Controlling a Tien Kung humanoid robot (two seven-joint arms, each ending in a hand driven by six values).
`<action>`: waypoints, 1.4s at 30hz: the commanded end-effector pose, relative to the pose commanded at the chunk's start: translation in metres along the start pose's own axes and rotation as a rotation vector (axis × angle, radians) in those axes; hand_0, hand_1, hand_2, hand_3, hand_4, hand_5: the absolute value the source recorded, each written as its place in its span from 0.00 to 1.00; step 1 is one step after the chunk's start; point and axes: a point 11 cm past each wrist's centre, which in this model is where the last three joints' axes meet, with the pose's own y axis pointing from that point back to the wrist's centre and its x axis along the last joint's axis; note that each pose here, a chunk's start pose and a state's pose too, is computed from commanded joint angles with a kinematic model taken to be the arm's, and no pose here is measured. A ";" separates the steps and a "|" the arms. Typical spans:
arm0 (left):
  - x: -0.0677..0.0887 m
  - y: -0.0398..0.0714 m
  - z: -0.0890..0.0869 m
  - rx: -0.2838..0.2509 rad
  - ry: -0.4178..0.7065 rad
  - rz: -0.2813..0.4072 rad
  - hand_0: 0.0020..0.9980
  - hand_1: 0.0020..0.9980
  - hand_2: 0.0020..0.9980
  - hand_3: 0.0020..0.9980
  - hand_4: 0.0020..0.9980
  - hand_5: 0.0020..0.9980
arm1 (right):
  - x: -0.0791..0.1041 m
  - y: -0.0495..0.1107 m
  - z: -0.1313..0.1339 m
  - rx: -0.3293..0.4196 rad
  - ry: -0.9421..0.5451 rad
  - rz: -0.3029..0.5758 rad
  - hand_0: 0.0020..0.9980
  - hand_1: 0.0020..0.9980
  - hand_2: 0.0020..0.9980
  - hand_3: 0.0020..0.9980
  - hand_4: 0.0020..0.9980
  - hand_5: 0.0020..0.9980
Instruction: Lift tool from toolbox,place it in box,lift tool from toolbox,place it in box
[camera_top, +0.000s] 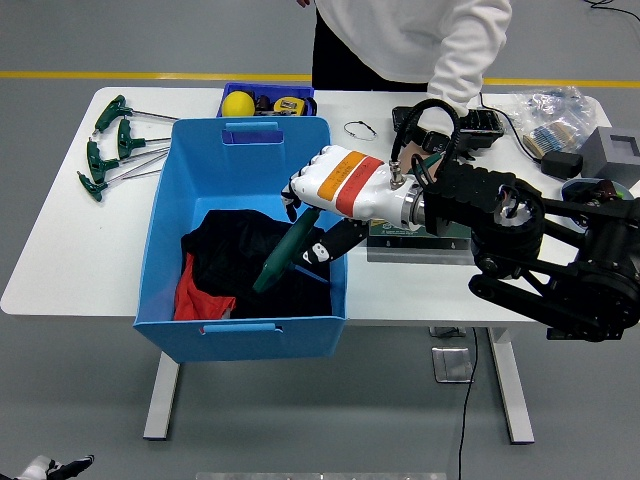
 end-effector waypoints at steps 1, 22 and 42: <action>0.000 0.000 -0.001 0.002 0.000 0.000 0.57 0.50 0.65 0.68 0.74 0.71 | 0.001 -0.001 -0.002 0.004 0.000 0.002 0.57 0.59 0.68 0.53 0.92 0.62; 0.002 0.000 0.004 -0.007 0.001 0.005 0.57 0.50 0.65 0.68 0.74 0.71 | 0.024 0.006 0.032 -0.085 -0.003 0.086 0.61 0.62 0.70 0.54 0.93 0.62; 0.000 0.000 0.003 -0.002 -0.002 -0.002 0.56 0.49 0.65 0.68 0.74 0.71 | -0.002 0.077 0.132 -0.333 -0.072 0.107 0.72 0.67 0.74 0.60 0.95 0.63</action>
